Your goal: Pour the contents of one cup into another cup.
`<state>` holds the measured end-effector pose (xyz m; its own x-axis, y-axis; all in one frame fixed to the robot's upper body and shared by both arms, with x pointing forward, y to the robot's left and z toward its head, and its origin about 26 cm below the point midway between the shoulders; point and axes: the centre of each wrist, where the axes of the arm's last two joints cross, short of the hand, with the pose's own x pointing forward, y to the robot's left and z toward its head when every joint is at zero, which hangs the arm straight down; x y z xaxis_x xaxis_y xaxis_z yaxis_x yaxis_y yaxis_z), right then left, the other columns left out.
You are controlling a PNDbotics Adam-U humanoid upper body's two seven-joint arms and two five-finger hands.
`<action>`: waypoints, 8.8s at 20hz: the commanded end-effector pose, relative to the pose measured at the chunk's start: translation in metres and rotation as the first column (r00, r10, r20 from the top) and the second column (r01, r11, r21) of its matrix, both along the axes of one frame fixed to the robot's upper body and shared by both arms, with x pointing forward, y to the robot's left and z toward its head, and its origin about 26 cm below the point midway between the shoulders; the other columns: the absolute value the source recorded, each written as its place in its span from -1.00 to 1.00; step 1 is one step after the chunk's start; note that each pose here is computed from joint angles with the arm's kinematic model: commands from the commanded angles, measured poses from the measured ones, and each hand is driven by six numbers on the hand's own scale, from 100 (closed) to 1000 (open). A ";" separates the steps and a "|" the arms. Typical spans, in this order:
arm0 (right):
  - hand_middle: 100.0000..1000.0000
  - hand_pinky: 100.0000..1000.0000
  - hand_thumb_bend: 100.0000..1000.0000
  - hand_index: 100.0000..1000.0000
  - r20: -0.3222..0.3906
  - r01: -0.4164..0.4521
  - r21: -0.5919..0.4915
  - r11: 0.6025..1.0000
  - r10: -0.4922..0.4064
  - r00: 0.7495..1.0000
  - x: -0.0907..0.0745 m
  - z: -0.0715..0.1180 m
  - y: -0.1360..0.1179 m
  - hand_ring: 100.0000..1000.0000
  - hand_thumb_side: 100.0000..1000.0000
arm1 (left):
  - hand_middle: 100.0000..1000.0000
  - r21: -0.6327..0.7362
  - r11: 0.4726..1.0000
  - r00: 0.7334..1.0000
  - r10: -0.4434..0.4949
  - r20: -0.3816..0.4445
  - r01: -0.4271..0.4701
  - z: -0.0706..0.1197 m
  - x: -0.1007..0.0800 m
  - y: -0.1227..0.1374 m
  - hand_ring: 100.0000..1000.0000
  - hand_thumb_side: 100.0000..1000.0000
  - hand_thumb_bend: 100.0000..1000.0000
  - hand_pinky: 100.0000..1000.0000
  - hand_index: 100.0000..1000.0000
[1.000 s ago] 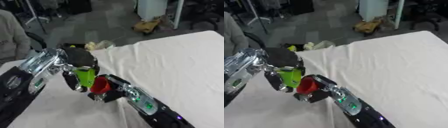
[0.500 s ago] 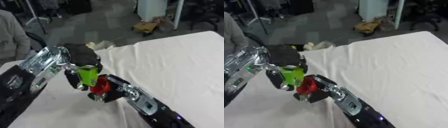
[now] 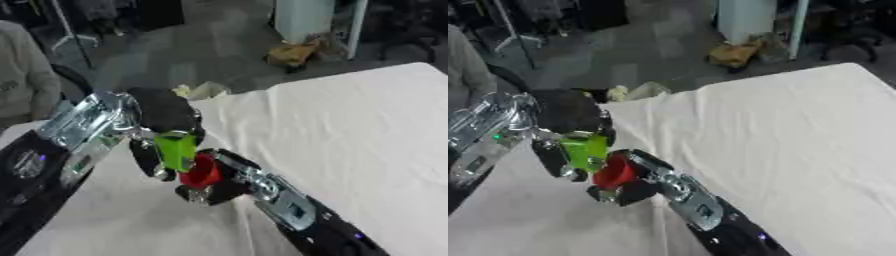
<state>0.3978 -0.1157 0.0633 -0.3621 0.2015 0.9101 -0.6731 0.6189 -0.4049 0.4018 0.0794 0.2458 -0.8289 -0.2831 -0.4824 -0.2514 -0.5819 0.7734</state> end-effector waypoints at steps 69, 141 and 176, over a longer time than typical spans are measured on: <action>-0.52 -0.15 -1.00 -0.12 0.031 0.004 0.012 1.000 -0.004 1.000 0.003 0.012 -0.002 -0.37 -0.68 | -0.30 0.190 0.981 0.998 -0.048 0.046 0.039 0.039 -0.010 0.016 -0.65 -0.69 -0.03 -0.56 0.31; -0.43 -0.03 -1.00 -0.05 0.132 0.626 0.145 0.766 -0.642 0.755 0.016 -0.003 -0.118 -0.07 -0.51 | 0.12 -0.819 -0.059 0.802 0.172 -0.572 -0.571 -0.191 0.020 0.177 -0.13 -0.08 0.11 -0.13 0.48; 0.56 0.78 0.03 0.78 0.366 0.531 -0.075 0.844 -0.472 0.802 0.002 -0.028 -0.144 0.89 0.26 | 0.23 -0.894 -0.138 0.898 0.056 -0.437 -0.427 -0.141 -0.027 0.188 -0.01 0.07 0.58 0.01 0.52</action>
<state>0.3966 -0.2511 0.0209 -0.3961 0.5450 0.7390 -0.1213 0.7667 -0.6305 0.3740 0.2603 0.0908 -0.5483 -0.4679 0.6932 -0.0315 0.8398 0.5420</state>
